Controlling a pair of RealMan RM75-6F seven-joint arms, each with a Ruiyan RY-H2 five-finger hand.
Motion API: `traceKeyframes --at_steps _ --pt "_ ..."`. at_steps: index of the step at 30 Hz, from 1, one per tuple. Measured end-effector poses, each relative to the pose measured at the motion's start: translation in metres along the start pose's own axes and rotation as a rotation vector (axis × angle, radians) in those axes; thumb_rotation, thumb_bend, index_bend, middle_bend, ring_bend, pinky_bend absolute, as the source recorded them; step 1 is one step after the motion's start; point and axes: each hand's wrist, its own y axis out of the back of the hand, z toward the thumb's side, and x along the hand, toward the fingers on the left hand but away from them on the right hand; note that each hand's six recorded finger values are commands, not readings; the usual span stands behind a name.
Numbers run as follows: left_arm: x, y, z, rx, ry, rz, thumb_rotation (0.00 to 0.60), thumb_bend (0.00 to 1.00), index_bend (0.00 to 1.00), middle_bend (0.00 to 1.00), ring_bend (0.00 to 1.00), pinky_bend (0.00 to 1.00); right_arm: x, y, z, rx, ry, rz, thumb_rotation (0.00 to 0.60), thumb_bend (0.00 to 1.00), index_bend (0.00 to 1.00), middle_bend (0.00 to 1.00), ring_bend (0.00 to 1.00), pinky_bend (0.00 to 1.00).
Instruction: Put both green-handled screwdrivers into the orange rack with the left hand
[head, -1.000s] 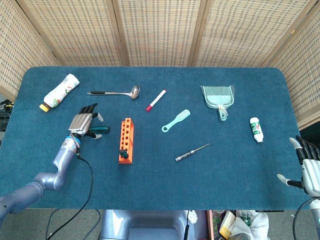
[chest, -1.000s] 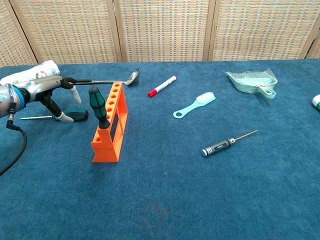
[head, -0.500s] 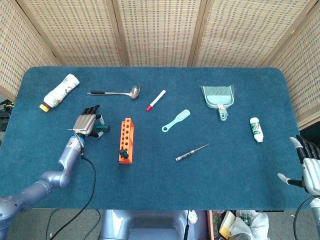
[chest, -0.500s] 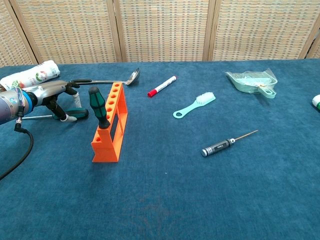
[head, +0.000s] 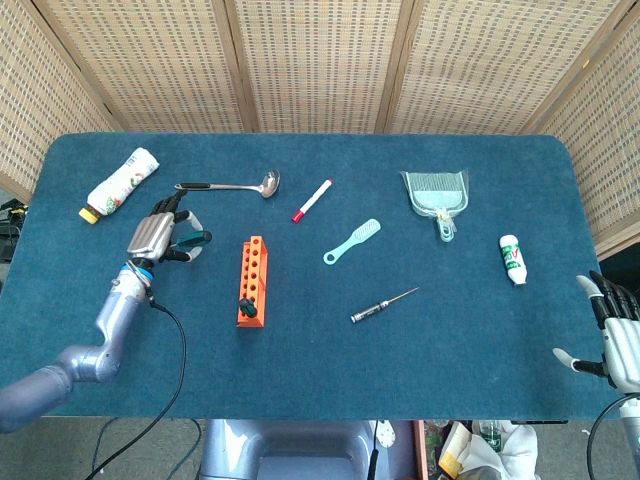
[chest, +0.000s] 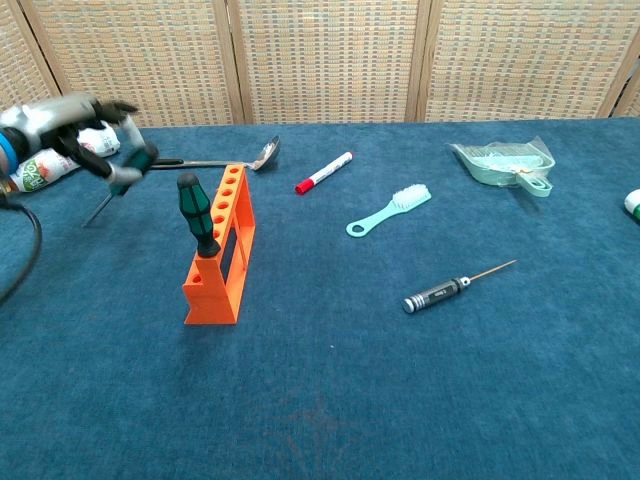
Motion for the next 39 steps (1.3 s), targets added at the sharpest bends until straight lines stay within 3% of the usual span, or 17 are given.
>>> traceKeyframes --at_steps 4,8,13,19,24,31,39 --pt "-0.020 0.045 0.017 -0.190 -0.075 0.056 0.600 0.46 0.66 0.00 0.00 0.00 0.001 0.000 0.001 0.000 0.003 0.001 0.600 0.00 0.05 0.00 0.00 0.00" --pt "-0.042 0.083 0.033 -0.303 -0.152 0.090 0.600 0.46 0.66 0.00 0.00 0.00 0.001 -0.001 0.003 0.002 0.007 0.001 0.600 0.00 0.05 0.00 0.00 0.00" --pt "-0.064 0.103 0.056 -0.375 -0.240 0.085 0.600 0.46 0.66 0.00 0.00 0.00 0.002 -0.001 0.004 0.005 0.010 0.002 0.600 0.00 0.05 0.00 0.00 0.00" --pt "-0.075 0.099 0.079 -0.449 -0.296 0.037 0.600 0.46 0.67 0.00 0.00 0.00 0.002 -0.002 0.004 0.005 0.009 0.002 0.600 0.00 0.05 0.00 0.00 0.00" --pt "-0.073 0.084 0.098 -0.523 -0.321 -0.013 0.600 0.46 0.67 0.00 0.00 0.00 0.001 -0.002 0.004 0.005 0.010 0.005 0.600 0.00 0.05 0.00 0.00 0.00" --pt "-0.064 0.052 0.119 -0.605 -0.310 -0.101 0.600 0.49 0.67 0.00 0.00 0.00 0.001 -0.001 0.002 0.003 0.006 0.004 0.600 0.00 0.05 0.00 0.00 0.00" --pt "-0.056 0.038 0.125 -0.650 -0.284 -0.148 0.600 0.50 0.67 0.00 0.00 0.00 0.000 -0.001 0.001 -0.001 0.005 0.003 0.600 0.00 0.05 0.00 0.00 0.00"
